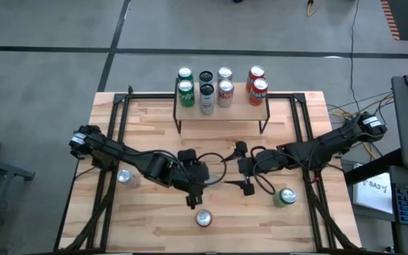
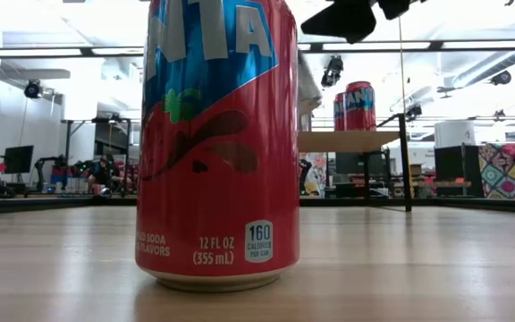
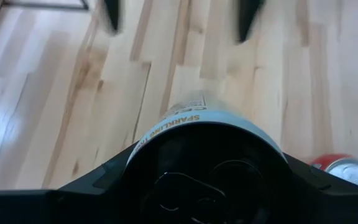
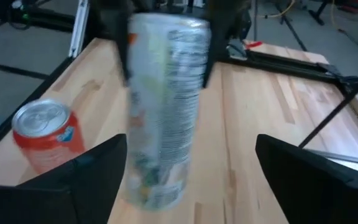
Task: Place canned beverage on shelf
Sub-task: Put the white yellow soda can on the shelf
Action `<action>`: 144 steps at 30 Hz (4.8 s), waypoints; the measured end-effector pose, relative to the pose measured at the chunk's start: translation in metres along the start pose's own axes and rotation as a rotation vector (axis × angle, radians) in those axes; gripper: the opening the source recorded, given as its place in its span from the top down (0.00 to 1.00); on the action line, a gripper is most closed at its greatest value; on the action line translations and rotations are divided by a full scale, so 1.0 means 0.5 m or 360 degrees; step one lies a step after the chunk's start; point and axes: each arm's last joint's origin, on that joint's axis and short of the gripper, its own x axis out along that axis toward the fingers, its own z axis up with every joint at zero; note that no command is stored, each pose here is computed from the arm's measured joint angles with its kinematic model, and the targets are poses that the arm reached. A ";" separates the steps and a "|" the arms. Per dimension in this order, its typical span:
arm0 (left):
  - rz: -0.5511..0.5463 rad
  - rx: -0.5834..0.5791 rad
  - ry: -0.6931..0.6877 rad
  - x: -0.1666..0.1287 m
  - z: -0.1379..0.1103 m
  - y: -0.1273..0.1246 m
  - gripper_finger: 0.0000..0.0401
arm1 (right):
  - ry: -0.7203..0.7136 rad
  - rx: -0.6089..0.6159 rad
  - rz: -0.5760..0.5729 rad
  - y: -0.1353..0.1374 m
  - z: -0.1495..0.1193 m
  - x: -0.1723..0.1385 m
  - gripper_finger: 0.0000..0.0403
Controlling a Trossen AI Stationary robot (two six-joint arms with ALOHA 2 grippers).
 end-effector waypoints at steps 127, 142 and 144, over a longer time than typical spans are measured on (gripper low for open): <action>0.0479 0.0131 -0.1539 0.137 0.025 0.184 0.44 | -0.0489 0.0053 -0.0637 -0.099 -0.032 -0.118 0.22; 0.0450 0.0034 -0.1552 0.184 0.010 0.186 0.44 | -0.0625 0.0047 -0.0657 -0.101 -0.017 -0.120 0.18; 0.0428 0.0025 -0.1595 0.181 0.012 0.186 0.44 | -0.0634 0.0036 -0.0661 -0.101 -0.018 -0.109 0.18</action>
